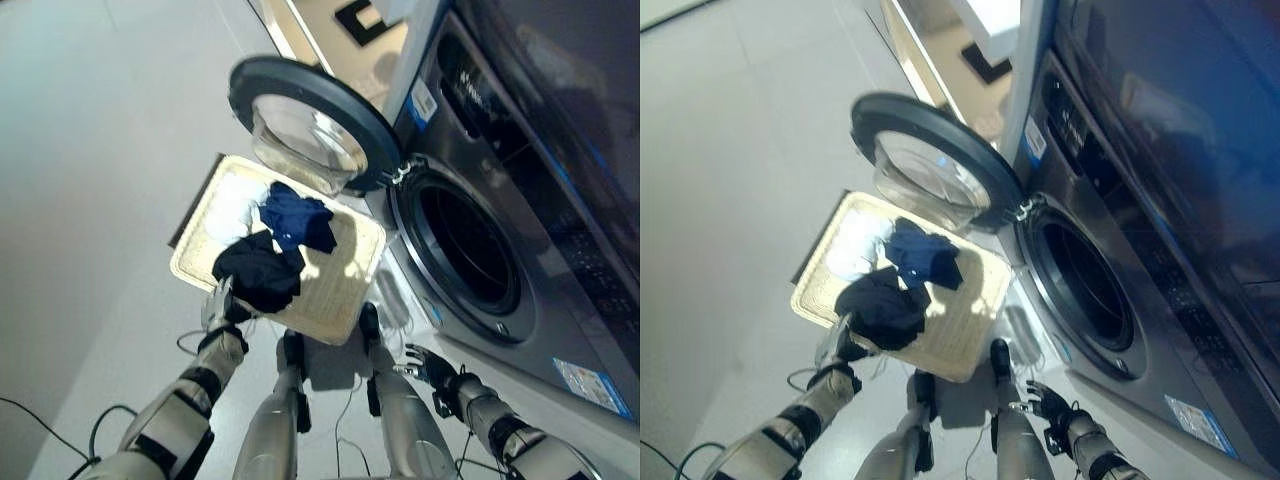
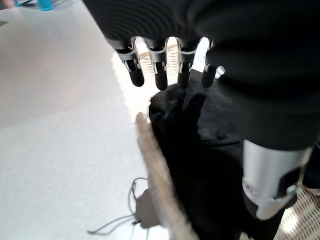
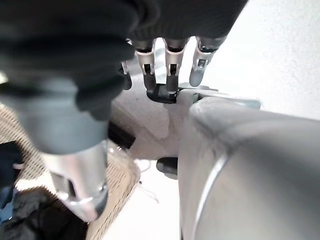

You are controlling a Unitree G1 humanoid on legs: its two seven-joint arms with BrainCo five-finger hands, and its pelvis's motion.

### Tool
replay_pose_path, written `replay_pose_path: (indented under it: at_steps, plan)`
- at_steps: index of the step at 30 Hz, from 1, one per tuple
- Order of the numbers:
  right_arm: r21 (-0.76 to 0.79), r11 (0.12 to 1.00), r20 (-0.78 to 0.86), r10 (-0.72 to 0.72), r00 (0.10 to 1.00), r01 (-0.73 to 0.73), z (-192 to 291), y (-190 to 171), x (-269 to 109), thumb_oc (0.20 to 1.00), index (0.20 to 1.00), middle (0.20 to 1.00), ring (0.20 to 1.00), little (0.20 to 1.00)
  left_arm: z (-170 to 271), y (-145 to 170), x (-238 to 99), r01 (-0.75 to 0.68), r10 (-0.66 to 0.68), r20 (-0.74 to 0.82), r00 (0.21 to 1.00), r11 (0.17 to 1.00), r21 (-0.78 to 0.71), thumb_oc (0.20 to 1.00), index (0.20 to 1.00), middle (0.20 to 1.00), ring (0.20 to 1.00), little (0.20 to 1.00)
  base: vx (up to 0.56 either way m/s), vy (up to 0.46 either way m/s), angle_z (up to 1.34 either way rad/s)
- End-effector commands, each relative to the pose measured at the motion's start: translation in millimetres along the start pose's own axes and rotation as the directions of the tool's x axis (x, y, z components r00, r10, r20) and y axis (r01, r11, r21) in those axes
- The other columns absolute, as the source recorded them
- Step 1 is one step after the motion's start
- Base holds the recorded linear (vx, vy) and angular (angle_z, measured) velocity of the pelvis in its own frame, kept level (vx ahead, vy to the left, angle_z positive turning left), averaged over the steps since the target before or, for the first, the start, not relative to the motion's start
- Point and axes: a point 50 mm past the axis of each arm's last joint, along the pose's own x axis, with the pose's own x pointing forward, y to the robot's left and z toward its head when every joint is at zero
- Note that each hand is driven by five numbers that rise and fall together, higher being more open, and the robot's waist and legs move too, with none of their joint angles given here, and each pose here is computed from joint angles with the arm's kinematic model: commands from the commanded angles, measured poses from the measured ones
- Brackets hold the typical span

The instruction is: Put the clothes into the washing machine.

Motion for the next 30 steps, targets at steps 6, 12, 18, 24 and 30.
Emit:
replay_pose_path:
  at_steps: [6, 12, 18, 24, 30]
  plan:
    - [-0.003, 0.997, 0.172, 0.074, 0.982, -0.075, 30, 16, 0, 1.0, 1.0, 1.0, 1.0, 1.0, -12, 64, 28, -0.231, 0.238, -0.125, 0.963, 0.971, 0.068, 1.0, 1.0, 1.0, 1.0, 1.0, 0.0, 0.001, -0.08]
    - [0.033, 0.994, 0.243, 0.092, 0.966, -0.103, 40, 26, -2, 1.0, 1.0, 1.0, 1.0, 1.0, 11, 110, 39, -0.502, 0.489, -0.117, 0.864, 0.855, -0.129, 1.0, 1.0, 1.0, 1.0, 1.0, 0.02, -0.06, 0.02]
    - [0.071, 0.991, 0.294, 0.089, 0.952, -0.114, 45, 32, -5, 1.0, 1.0, 1.0, 1.0, 1.0, 17, 130, 44, -0.531, 0.517, -0.13, 0.846, 0.84, -0.116, 1.0, 1.0, 1.0, 1.0, 1.0, 0.02, -0.084, 0.03]
    - [0.084, 0.991, 0.35, 0.073, 0.934, -0.108, 67, 26, -4, 1.0, 1.0, 1.0, 1.0, 1.0, 0, 137, 50, -0.325, 0.37, -0.202, 0.907, 0.919, 0.224, 1.0, 1.0, 1.0, 1.0, 1.0, 0.0, -0.01, 0.0]
    - [0.074, 0.988, 0.431, 0.091, 0.898, -0.136, 87, 22, -9, 1.0, 1.0, 1.0, 1.0, 1.0, 13, 149, 56, -0.272, 0.324, -0.157, 0.933, 0.92, 0.284, 0.2, 0.2, 0.2, 0.2, 0.2, -0.01, 0.025, -0.07]
